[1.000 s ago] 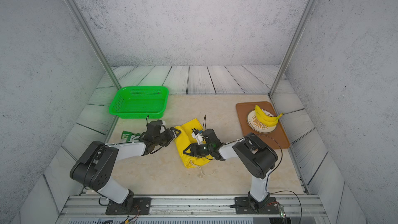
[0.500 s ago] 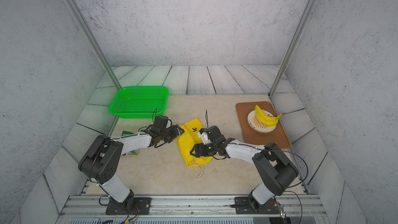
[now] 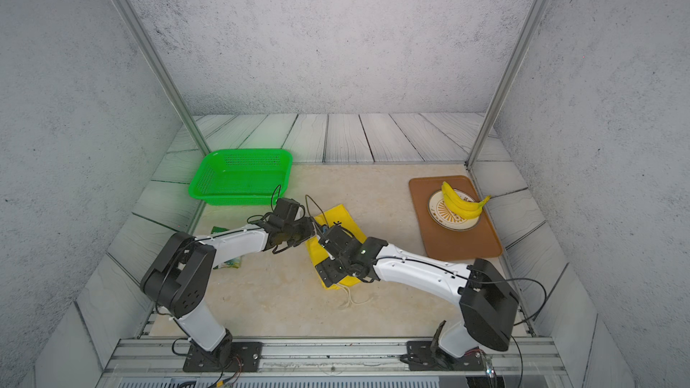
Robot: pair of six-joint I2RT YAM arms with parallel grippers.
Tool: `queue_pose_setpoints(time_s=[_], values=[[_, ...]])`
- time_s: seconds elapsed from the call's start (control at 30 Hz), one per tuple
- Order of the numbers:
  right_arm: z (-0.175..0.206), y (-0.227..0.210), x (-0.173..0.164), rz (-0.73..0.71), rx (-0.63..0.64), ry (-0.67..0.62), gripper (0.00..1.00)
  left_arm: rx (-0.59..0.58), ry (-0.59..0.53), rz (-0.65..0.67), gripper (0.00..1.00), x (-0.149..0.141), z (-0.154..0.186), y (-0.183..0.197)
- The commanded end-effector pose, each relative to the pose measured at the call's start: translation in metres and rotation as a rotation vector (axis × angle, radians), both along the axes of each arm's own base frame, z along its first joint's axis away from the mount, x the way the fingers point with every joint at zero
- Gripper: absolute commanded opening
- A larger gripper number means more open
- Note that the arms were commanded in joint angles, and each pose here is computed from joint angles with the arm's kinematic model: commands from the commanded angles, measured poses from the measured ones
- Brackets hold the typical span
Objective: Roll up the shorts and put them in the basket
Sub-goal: Roll the shorts at the center of the board.
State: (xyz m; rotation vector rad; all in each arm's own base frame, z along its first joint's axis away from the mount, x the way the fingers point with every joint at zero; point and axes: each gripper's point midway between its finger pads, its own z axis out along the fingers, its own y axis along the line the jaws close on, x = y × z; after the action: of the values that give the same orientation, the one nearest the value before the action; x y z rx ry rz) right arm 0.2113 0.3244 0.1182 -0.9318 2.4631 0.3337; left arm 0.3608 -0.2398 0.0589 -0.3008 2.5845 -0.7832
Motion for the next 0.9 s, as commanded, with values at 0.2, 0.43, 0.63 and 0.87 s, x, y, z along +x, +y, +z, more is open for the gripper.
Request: queue_pose_setpoints(time_s=[0.2,0.43,0.63,0.87], values=[[-0.04,0.014,0.021,0.0,-0.227,-0.129,0.93,0.079,0.184,-0.051,0.63,-0.037,-0.046,0.005],[-0.097,-0.004,0.016,-0.047,-0.366,-0.067,0.89,0.051,0.192,-0.058,0.63,-0.037,-0.044,0.001],[-0.119,-0.015,0.0,-0.07,-0.342,0.003,0.61,0.013,0.176,-0.03,0.68,-0.028,-0.033,0.006],[-0.11,0.0,-0.011,-0.029,-0.183,0.048,0.44,-0.049,0.093,0.045,0.71,-0.015,0.009,0.035]])
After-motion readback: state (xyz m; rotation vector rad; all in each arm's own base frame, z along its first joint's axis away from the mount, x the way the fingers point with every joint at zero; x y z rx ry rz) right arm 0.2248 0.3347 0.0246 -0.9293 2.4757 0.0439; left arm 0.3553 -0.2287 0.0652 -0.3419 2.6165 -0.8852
